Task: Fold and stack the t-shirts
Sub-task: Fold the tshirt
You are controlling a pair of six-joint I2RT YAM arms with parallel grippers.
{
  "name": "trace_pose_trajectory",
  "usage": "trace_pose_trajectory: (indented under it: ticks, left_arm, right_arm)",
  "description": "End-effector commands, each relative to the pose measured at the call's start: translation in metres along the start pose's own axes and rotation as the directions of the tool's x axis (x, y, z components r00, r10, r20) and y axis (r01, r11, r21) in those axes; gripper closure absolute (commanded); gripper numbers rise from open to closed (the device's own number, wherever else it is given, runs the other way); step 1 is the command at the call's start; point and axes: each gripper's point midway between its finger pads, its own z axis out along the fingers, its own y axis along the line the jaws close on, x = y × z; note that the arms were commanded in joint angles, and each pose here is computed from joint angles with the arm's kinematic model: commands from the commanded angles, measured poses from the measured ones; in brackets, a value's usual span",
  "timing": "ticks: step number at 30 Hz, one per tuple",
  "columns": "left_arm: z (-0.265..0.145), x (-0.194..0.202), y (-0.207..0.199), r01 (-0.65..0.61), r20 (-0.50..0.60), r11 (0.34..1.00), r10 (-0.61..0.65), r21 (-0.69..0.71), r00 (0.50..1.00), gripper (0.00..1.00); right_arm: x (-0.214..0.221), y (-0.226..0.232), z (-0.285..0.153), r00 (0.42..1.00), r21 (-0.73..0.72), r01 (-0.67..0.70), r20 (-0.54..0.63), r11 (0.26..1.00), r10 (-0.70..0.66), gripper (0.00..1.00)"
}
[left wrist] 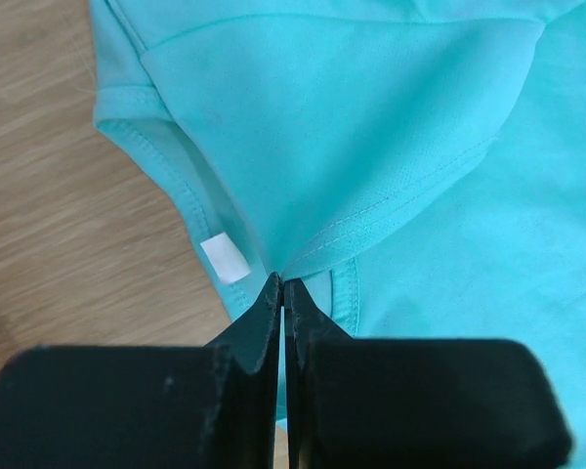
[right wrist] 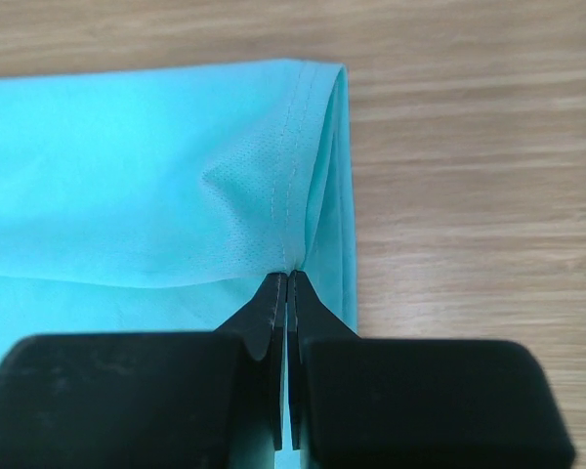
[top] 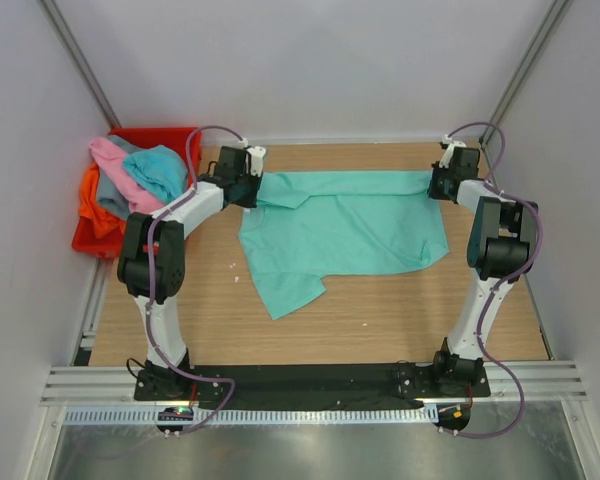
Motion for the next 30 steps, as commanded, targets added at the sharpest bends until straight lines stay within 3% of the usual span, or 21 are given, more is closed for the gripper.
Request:
trace_pose_trajectory:
  ticks: [1,10,30]
  left_arm:
    - [-0.005,-0.007,-0.005,0.006,0.04,1.0,-0.007,0.019,0.999,1.0]
    - [0.005,0.006,-0.003,0.008,0.018,1.0,-0.008,0.003,1.0,1.0]
    - [0.01,0.016,0.0,0.009,-0.001,1.0,-0.009,-0.013,1.0,1.0]
  right_arm:
    - [-0.018,0.009,-0.017,0.998,-0.025,0.014,0.062,1.0,-0.012,0.99]
    - [0.003,0.007,-0.013,0.999,-0.024,0.028,0.02,0.999,-0.027,0.99]
    - [-0.003,0.009,-0.02,0.999,-0.026,0.023,0.027,0.999,-0.022,0.99]
